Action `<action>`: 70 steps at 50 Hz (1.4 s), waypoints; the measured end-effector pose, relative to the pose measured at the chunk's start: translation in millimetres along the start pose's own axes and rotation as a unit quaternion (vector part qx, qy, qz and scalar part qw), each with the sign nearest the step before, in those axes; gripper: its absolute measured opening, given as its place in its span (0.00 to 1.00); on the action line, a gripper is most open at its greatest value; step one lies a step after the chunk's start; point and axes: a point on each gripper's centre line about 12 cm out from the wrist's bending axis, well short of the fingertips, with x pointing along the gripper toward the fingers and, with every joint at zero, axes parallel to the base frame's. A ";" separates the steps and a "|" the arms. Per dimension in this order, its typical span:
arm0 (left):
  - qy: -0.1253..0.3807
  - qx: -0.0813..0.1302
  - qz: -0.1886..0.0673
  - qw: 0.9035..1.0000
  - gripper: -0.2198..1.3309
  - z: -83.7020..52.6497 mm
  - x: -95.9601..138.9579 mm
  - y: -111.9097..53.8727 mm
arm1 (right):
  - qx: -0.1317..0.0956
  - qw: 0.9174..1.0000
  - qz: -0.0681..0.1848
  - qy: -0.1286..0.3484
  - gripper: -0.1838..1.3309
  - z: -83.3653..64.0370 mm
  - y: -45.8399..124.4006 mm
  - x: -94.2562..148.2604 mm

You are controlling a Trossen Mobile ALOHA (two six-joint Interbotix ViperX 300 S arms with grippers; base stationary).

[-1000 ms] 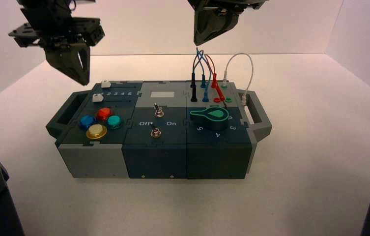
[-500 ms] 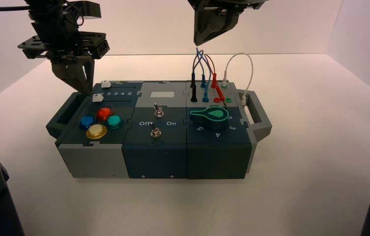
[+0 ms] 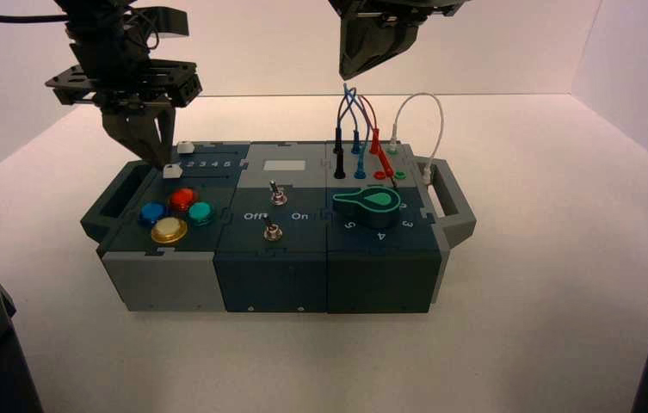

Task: Move the bottom slider to position 3.

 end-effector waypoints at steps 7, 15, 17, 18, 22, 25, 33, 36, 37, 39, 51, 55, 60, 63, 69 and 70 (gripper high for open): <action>0.005 0.001 0.000 1.000 0.04 -0.7 2.4 -0.6 | 0.000 1.000 0.000 -0.002 0.03 0.8 0.1 -0.7; 0.007 0.008 0.000 1.000 0.04 0.0 4.2 -4.2 | 0.000 1.000 0.000 -0.002 0.03 0.8 0.1 -0.2; 0.007 0.010 -0.001 1.000 0.04 0.9 4.1 -5.5 | 0.001 1.000 0.000 -0.001 0.03 0.6 0.1 -0.2; 0.007 0.012 -0.001 1.000 0.04 0.8 4.2 -6.3 | 0.000 1.000 0.000 -0.001 0.03 0.6 0.1 -0.2; 0.008 0.016 -0.001 1.000 0.04 0.3 4.7 -9.1 | 0.000 1.000 0.000 -0.002 0.03 1.0 0.1 -0.7; 0.007 0.019 -0.002 1.000 0.04 0.4 4.4 -10.3 | 0.001 1.000 0.000 -0.002 0.03 0.8 0.2 -0.7; 0.008 0.026 -0.003 1.000 0.04 -0.4 4.6 -14.4 | 0.000 1.000 0.000 -0.002 0.03 1.0 0.1 -0.7; 0.009 0.029 -0.003 1.000 0.04 -0.7 5.1 -15.6 | 0.000 1.000 0.000 -0.002 0.03 0.8 0.1 -0.7; 0.009 0.030 -0.004 1.000 0.04 -0.8 4.8 -16.8 | 0.001 1.000 0.000 -0.002 0.03 0.8 0.2 -0.7; 0.009 0.032 -0.004 0.999 0.04 -0.8 5.2 -17.6 | 0.000 1.000 0.000 -0.002 0.03 1.2 0.1 -0.4; 0.010 0.034 -0.005 0.999 0.04 -1.3 5.3 -19.4 | 0.001 1.000 0.001 -0.002 0.03 1.4 0.2 -0.8; 0.010 0.034 -0.005 0.999 0.04 -1.3 5.3 -19.4 | -0.001 1.000 0.001 -0.001 0.03 1.1 0.6 -0.4; 0.010 0.034 -0.005 0.999 0.04 -1.3 5.3 -19.4 | 0.000 1.000 0.000 -0.002 0.03 0.8 0.1 -0.7; 0.009 0.035 -0.004 0.999 0.04 -1.1 5.3 -19.3 | 0.000 1.000 0.000 -0.002 0.03 0.8 0.1 -0.7; 0.005 0.039 -0.004 0.999 0.04 -0.6 2.9 -18.9 | -0.002 1.000 -0.001 -0.002 0.03 1.4 -0.1 -0.8; 0.002 0.040 -0.004 0.999 0.04 -0.2 1.3 -18.5 | -0.002 1.000 -0.001 -0.002 0.03 0.8 -0.1 -0.7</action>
